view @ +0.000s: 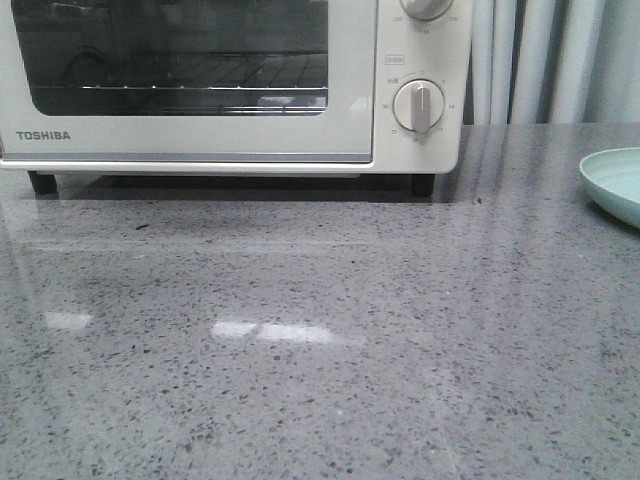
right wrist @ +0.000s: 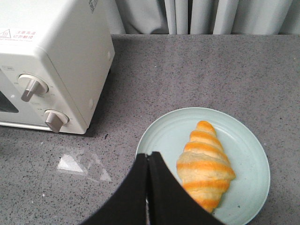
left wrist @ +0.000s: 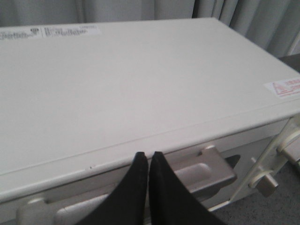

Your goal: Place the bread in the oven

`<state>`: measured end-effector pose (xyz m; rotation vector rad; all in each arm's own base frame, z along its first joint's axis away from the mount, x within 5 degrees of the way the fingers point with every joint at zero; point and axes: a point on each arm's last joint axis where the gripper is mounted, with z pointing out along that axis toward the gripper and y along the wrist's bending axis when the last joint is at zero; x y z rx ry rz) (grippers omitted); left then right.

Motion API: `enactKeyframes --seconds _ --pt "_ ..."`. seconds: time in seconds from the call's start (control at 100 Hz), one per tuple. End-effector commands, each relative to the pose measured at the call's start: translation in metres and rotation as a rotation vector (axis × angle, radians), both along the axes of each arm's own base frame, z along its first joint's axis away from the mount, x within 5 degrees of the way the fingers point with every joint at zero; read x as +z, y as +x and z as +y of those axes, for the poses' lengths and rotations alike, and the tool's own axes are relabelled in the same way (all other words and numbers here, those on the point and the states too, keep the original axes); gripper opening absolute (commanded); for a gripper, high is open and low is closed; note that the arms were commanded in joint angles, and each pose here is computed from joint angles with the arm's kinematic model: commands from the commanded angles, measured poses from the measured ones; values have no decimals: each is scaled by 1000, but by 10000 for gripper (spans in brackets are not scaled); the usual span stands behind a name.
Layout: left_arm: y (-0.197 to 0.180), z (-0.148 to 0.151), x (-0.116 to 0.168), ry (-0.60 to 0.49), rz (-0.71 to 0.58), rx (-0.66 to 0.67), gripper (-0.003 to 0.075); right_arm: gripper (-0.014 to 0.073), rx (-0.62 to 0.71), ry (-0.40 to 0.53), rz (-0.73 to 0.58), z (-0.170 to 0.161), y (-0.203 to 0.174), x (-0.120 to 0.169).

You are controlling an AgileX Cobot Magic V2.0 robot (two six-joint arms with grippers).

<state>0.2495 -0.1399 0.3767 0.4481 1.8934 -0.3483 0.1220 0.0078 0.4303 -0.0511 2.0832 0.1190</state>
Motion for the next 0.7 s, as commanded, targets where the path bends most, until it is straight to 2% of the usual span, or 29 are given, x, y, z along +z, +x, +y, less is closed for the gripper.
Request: enactKeyframes --seconds 0.0,0.29,0.52,0.69 --pt "-1 -2 16 -31 -51 -8 -21 -74 -6 -10 -94 -1 -1 14" --pt "-3 1 -16 53 73 -1 -21 -74 -6 -10 -90 -1 -1 14" --pt "-45 9 -31 -59 60 -43 -21 -74 -1 -11 -64 0 -2 12" --pt "-90 26 -30 -196 77 -71 -21 -74 6 -13 -21 0 -4 8"
